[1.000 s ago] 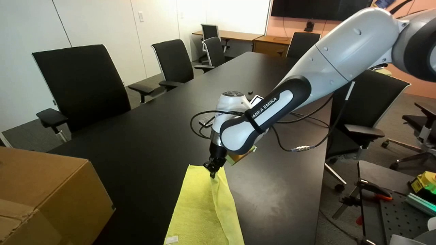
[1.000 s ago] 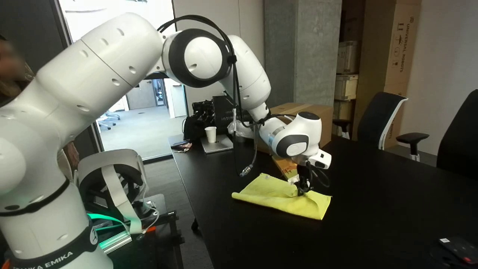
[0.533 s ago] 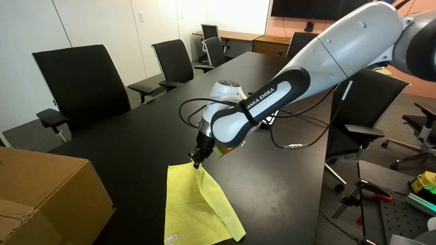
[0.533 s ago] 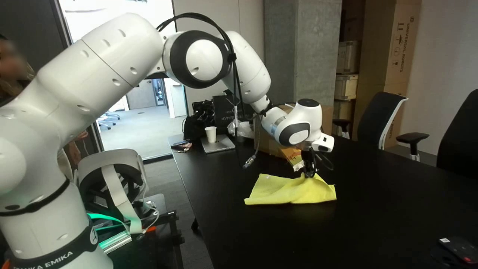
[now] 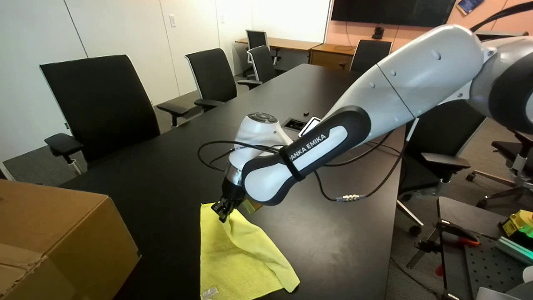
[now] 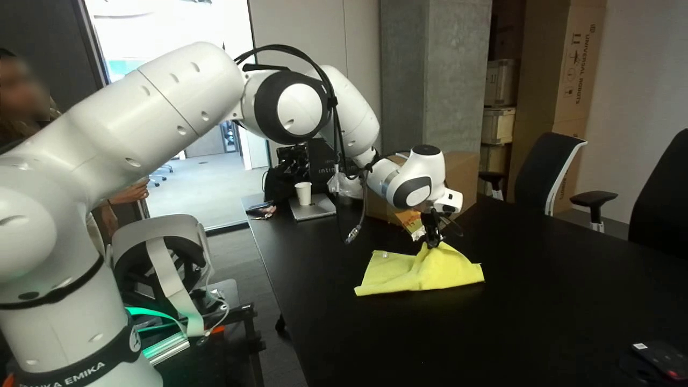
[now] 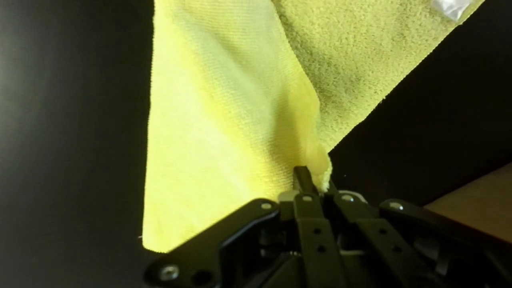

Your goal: Fold the cloth in half

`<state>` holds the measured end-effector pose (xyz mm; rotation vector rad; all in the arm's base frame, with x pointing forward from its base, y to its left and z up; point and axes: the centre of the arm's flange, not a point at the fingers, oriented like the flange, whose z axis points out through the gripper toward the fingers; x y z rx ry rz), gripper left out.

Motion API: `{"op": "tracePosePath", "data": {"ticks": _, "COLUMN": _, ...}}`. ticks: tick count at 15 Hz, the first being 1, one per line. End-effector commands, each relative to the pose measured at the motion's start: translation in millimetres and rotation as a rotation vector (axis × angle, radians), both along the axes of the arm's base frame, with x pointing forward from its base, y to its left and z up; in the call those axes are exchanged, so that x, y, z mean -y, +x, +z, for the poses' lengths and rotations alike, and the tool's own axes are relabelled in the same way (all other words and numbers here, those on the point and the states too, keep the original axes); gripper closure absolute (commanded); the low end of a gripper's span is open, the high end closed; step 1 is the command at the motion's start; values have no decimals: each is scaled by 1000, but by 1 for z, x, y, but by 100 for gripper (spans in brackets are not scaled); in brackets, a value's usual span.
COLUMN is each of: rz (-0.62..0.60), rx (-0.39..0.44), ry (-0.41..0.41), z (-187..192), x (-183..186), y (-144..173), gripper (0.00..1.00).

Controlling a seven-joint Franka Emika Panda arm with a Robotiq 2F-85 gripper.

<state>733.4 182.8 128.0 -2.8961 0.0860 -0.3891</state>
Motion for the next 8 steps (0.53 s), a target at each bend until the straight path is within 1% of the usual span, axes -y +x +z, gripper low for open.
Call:
{"op": "tracePosePath", "data": {"ticks": 1, "rz": -23, "rx": 51, "ry": -26, "z": -9, "x": -32, "y": 36, "gripper": 95}}
{"op": "tracePosePath", "data": {"ticks": 3, "rz": -50, "rx": 79, "ry": -44, "z": -6, "x": -38, "y": 45, "gripper": 95}}
{"op": "tracePosePath", "data": {"ticks": 6, "rz": -100, "rx": 121, "ry": -97, "z": -6, "x": -32, "y": 60, "gripper": 95}}
{"op": "tracePosePath", "data": {"ticks": 7, "rz": -118, "rx": 132, "ry": -118, "z": -8, "x": -28, "y": 64, "gripper": 92}}
{"op": "tracePosePath", "data": {"ticks": 8, "rz": -134, "rx": 135, "ry": -133, "z": -12, "x": -23, "y": 67, "gripper": 70}}
